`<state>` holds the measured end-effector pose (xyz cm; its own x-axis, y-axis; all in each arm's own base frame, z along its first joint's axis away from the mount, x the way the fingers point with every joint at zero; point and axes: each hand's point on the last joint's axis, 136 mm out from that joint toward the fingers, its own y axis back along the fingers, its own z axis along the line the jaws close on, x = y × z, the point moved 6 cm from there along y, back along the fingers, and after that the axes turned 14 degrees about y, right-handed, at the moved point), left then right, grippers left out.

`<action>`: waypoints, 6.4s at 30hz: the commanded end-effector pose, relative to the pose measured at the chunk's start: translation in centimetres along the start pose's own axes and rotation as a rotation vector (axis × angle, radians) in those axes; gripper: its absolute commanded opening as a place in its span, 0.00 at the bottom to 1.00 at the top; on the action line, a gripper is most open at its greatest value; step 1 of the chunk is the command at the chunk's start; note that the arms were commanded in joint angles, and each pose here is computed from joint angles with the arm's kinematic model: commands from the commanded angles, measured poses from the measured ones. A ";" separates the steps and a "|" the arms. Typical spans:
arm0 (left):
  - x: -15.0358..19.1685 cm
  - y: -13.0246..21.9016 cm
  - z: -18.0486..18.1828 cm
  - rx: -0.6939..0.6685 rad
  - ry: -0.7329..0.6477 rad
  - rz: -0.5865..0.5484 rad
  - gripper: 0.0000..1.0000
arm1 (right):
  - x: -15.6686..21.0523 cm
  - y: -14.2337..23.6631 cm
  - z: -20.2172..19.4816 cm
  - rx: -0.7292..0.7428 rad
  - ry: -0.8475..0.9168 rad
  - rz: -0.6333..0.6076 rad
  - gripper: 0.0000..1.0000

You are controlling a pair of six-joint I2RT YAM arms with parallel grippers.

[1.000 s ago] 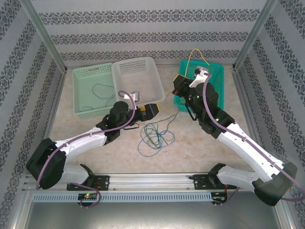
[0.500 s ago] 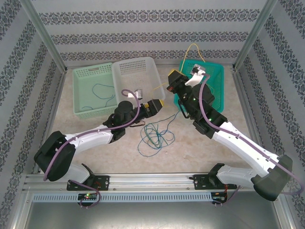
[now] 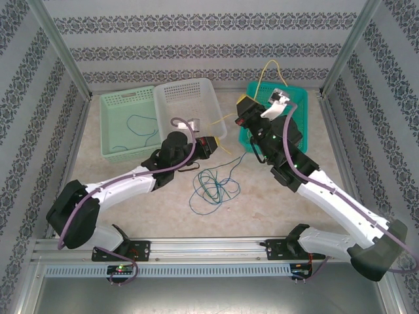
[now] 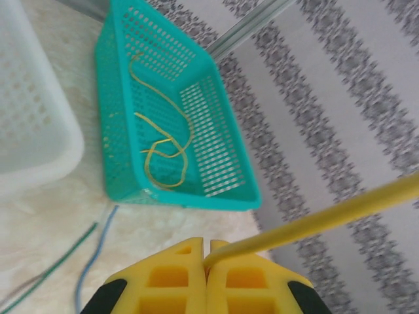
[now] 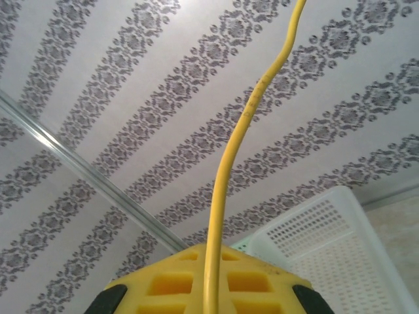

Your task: Untangle the cables

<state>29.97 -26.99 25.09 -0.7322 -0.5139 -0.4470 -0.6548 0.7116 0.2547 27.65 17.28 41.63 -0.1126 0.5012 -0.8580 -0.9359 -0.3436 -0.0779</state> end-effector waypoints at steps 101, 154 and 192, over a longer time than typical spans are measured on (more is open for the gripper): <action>-10.4 5.7 -4.6 0.059 -0.485 0.344 0.85 | 11.3 6.7 1.8 -0.445 1.294 0.714 0.00; -17.6 11.8 -2.7 0.329 0.164 -0.682 0.00 | 15.9 6.0 1.5 -0.298 1.477 0.818 0.00; -14.0 17.0 -0.2 -0.158 -0.125 -0.623 1.00 | 5.5 -16.3 -22.9 0.189 0.784 0.913 0.00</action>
<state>29.31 -8.35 36.73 -0.1919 -0.7577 -0.6237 -0.9706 0.2404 0.0066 49.19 7.89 27.23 -0.5380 -0.5449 -0.6431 -0.6938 -0.1469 0.7050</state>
